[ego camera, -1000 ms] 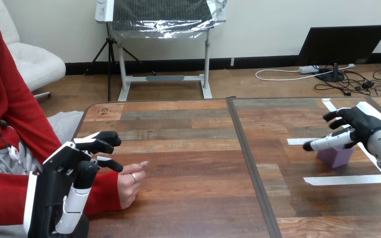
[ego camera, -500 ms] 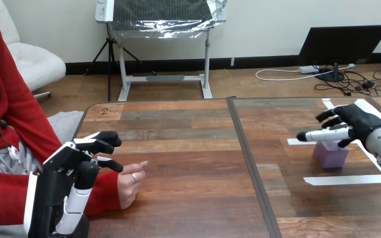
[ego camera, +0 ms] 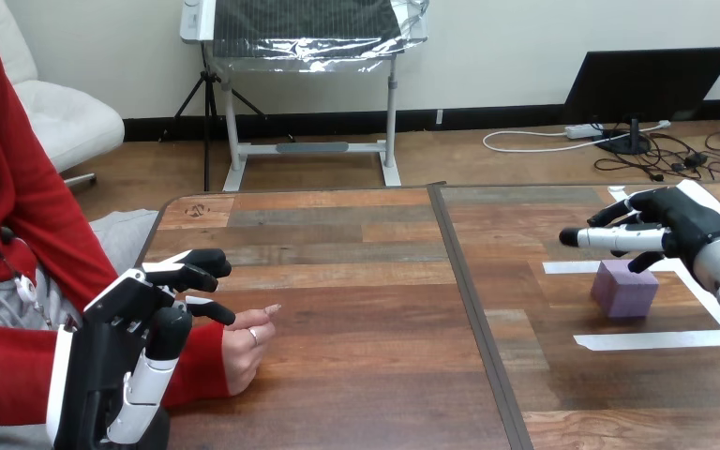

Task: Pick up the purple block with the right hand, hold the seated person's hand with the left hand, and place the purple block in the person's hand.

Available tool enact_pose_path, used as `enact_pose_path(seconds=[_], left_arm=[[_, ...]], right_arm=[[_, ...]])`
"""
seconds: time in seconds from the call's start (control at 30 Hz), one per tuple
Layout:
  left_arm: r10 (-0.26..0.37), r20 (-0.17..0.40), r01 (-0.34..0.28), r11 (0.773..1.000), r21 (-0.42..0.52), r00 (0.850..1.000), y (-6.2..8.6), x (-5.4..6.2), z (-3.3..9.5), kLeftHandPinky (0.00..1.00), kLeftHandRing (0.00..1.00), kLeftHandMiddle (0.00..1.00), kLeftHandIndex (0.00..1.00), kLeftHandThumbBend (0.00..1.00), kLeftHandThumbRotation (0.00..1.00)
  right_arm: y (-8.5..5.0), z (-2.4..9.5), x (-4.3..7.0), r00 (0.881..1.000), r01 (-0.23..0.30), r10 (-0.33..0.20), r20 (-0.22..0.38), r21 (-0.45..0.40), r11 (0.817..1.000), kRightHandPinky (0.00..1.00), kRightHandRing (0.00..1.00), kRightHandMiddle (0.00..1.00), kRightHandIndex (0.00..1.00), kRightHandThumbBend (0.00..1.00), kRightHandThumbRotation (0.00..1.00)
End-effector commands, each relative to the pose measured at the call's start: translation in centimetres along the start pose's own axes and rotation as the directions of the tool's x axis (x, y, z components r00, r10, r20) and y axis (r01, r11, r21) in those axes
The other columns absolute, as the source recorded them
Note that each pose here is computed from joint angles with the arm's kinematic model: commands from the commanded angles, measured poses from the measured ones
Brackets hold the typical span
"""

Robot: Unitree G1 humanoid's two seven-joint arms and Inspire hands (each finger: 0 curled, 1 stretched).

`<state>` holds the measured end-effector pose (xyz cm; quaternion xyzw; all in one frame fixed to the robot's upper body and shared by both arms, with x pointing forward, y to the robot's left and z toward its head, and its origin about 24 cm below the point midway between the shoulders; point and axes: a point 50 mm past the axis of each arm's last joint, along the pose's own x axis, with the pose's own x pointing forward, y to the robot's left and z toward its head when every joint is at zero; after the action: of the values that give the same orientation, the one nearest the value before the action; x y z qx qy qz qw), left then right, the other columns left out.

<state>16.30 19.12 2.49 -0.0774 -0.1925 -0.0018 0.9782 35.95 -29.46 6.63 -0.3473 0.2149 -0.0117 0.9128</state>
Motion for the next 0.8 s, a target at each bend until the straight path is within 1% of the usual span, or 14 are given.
enact_pose_path(seconds=[0.0, 0.33, 0.47, 0.63, 0.77], left_arm=[[0.041, -0.081, -0.043, 0.999, -0.023, 0.996, -0.27, -2.57, -0.60, 0.46, 0.68, 0.67, 0.49, 0.85, 0.62], [0.038, -0.080, -0.041, 0.999, -0.026, 0.996, -0.24, -2.52, -0.69, 0.46, 0.68, 0.66, 0.49, 0.85, 0.61], [0.037, -0.083, -0.039, 0.999, -0.025, 0.996, -0.22, -2.51, -0.73, 0.46, 0.67, 0.66, 0.49, 0.86, 0.61], [0.031, -0.082, -0.033, 0.999, -0.027, 0.996, -0.19, -2.49, -0.74, 0.46, 0.67, 0.67, 0.50, 0.85, 0.61], [0.027, -0.084, -0.030, 0.999, -0.034, 0.996, -0.15, -2.49, -0.76, 0.46, 0.68, 0.67, 0.50, 0.85, 0.60]], right_arm=[[-2.52, 4.22, 0.09, 0.987, 0.076, -0.082, 0.141, 0.047, 0.996, 0.45, 0.51, 0.54, 0.53, 0.86, 0.35], [-3.06, 4.66, 0.00, 0.980, 0.096, -0.114, 0.165, 0.109, 0.989, 0.40, 0.45, 0.50, 0.50, 0.84, 0.36], [-3.32, 4.78, -0.07, 0.974, 0.120, -0.142, 0.179, 0.131, 0.984, 0.40, 0.45, 0.50, 0.49, 0.84, 0.36], [-3.40, 4.74, -0.12, 0.968, 0.138, -0.165, 0.188, 0.153, 0.979, 0.40, 0.46, 0.51, 0.50, 0.85, 0.36], [-3.37, 4.71, -0.14, 0.965, 0.153, -0.180, 0.193, 0.146, 0.977, 0.40, 0.47, 0.51, 0.52, 0.85, 0.36]])
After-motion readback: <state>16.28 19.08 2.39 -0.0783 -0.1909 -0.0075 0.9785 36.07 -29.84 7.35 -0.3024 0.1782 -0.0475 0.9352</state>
